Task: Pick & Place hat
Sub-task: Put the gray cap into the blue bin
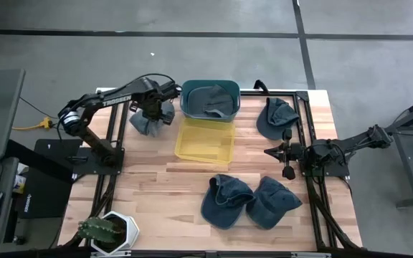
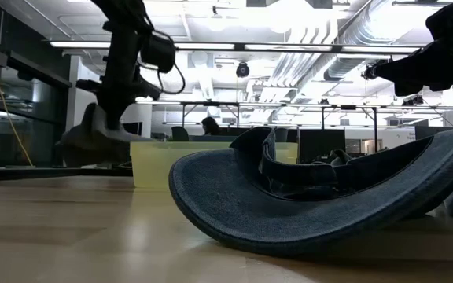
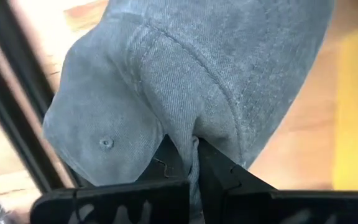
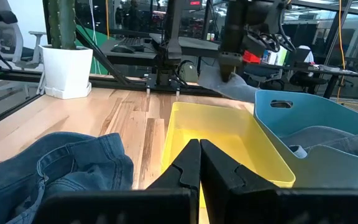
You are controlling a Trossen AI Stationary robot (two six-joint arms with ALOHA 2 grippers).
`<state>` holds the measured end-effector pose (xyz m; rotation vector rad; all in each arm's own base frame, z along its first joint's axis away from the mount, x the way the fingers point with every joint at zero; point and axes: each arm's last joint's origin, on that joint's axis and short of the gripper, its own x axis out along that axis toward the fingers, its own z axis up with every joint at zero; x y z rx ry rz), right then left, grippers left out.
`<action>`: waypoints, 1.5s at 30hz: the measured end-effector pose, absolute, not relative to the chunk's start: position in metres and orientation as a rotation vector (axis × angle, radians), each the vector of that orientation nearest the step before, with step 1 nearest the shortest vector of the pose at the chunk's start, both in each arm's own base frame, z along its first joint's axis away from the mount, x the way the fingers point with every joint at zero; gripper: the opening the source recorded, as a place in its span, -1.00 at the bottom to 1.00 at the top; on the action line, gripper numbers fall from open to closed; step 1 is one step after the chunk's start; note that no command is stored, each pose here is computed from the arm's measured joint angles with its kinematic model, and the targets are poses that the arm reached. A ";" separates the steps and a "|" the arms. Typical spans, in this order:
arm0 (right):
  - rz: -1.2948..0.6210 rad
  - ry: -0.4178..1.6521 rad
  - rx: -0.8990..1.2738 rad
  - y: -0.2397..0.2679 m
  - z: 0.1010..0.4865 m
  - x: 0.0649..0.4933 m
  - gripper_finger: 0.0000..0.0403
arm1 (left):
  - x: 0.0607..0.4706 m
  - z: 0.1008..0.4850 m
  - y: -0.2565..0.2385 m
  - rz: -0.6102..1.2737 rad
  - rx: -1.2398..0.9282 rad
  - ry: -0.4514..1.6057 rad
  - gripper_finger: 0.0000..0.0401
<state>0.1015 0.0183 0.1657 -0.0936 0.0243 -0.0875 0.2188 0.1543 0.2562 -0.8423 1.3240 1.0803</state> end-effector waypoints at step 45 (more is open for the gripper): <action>-0.119 -0.020 0.606 0.017 0.166 0.101 -0.87 | 0.202 0.328 0.126 0.893 -0.741 0.862 -1.00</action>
